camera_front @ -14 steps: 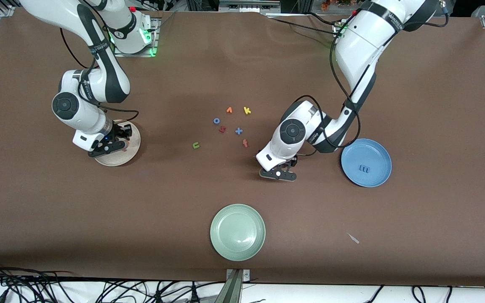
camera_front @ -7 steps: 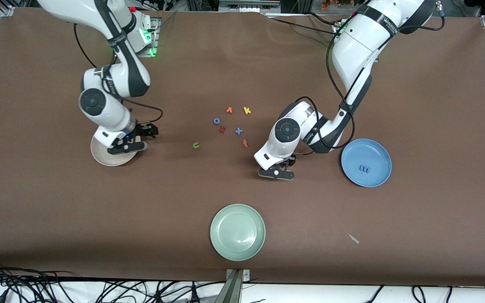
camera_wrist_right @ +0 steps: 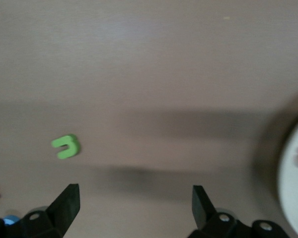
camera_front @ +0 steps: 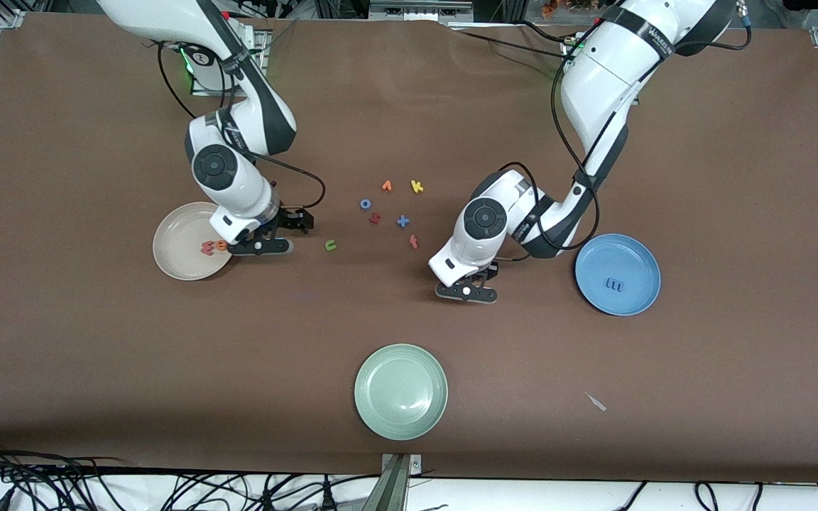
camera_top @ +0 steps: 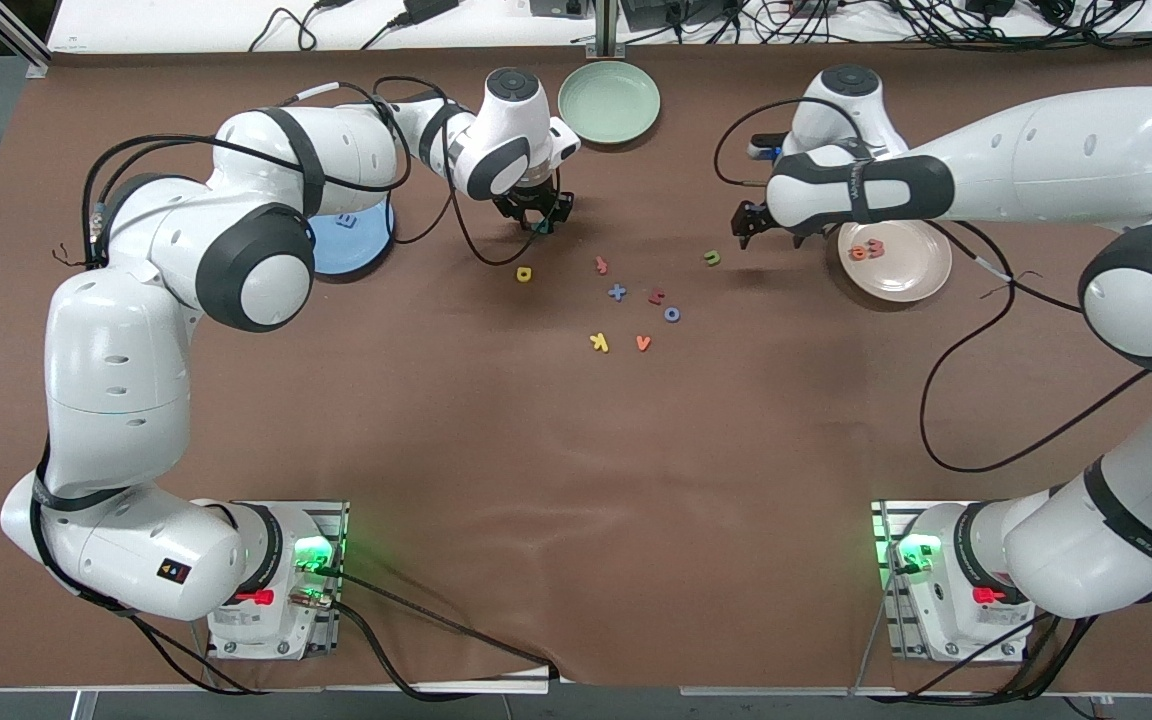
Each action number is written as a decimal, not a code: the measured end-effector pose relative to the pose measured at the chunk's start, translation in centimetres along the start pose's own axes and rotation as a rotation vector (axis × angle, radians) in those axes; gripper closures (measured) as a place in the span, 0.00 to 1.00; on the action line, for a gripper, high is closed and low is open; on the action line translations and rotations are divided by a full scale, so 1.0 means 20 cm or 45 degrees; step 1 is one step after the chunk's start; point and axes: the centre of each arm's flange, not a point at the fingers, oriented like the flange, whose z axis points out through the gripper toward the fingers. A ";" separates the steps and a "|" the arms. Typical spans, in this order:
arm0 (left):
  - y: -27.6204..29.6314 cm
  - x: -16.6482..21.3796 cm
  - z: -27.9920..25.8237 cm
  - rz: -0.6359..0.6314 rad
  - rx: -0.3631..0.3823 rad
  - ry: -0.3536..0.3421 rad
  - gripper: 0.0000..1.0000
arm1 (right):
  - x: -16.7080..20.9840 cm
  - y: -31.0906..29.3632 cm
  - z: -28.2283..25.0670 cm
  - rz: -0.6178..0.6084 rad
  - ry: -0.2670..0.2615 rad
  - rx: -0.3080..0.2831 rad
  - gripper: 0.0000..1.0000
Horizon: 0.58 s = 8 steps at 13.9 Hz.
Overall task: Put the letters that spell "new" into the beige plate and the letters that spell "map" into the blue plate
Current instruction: 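Carry the teal b to the blue plate while the right gripper grasps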
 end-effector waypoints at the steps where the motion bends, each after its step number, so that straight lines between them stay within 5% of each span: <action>1: 0.00 0.00 -0.01 -0.001 0.000 0.002 0.56 | 0.00 -0.05 0.02 -0.018 -0.002 0.002 0.00; 2: 0.00 0.01 -0.01 -0.002 -0.001 0.004 0.65 | 0.00 -0.10 0.03 -0.040 -0.003 0.004 0.00; 8: -0.04 0.05 -0.12 -0.020 -0.001 0.030 0.65 | 0.00 -0.33 0.14 -0.162 0.000 -0.021 0.00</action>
